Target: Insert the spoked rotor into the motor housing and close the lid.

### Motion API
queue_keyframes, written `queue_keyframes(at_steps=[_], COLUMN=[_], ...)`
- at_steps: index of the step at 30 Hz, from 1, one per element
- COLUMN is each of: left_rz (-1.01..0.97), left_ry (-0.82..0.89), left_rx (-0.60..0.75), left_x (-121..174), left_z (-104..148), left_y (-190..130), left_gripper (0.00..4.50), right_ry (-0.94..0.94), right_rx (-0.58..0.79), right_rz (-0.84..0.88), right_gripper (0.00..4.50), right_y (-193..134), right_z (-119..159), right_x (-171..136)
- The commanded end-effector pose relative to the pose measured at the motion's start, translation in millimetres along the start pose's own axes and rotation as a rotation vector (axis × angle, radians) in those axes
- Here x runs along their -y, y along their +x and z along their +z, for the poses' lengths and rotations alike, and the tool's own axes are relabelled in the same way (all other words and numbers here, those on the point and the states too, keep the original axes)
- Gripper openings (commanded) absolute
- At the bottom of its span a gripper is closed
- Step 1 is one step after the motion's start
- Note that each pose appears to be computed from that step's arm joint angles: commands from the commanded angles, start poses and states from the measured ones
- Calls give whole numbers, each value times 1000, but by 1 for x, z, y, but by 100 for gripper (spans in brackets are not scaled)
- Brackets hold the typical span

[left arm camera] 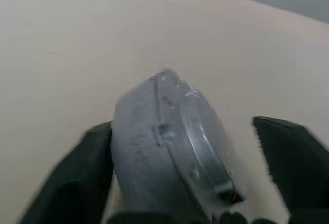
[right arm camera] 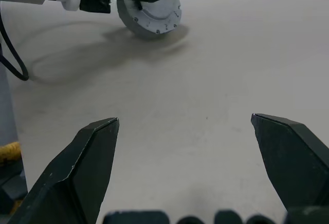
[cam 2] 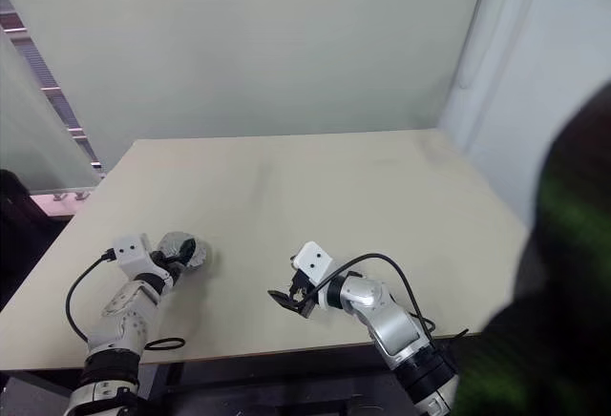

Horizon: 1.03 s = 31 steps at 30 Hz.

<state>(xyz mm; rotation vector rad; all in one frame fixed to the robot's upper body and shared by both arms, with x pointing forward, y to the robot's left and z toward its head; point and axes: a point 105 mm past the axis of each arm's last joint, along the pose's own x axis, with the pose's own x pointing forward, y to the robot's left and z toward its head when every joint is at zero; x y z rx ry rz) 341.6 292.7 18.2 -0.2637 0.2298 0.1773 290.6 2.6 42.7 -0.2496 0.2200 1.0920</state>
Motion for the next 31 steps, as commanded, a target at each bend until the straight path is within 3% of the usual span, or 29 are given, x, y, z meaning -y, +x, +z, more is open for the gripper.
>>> queue_keyframes(at_steps=[1,7,9,12,16,19,24,31], left_rz=[61,167,135,-51,-361,-495,-601,-647], left_ry=[64,260,295,342,423,458,484,438], left_rx=[134,291,335,370,332,290,230,156], left_x=[-13,-30,-25,7,57,78,102,112], left_z=[38,70,77,81,70,60,45,29], left_y=[-1,-15,-20,-29,-50,-65,-83,-82], left_gripper=[445,445,445,445,445,445,445,445], right_ry=[-37,-43,-41,-23,31,65,129,208], right_rx=[40,44,49,70,105,114,84,41], right_rz=[-22,-61,-85,-126,-178,-266,-445,-494], right_gripper=[450,450,450,450,450,450,450,450], right_y=[-1,-1,-2,-5,-15,-30,-62,-86], right_z=[13,13,14,18,24,25,8,-17], right_x=[7,16,21,31,49,66,88,71])
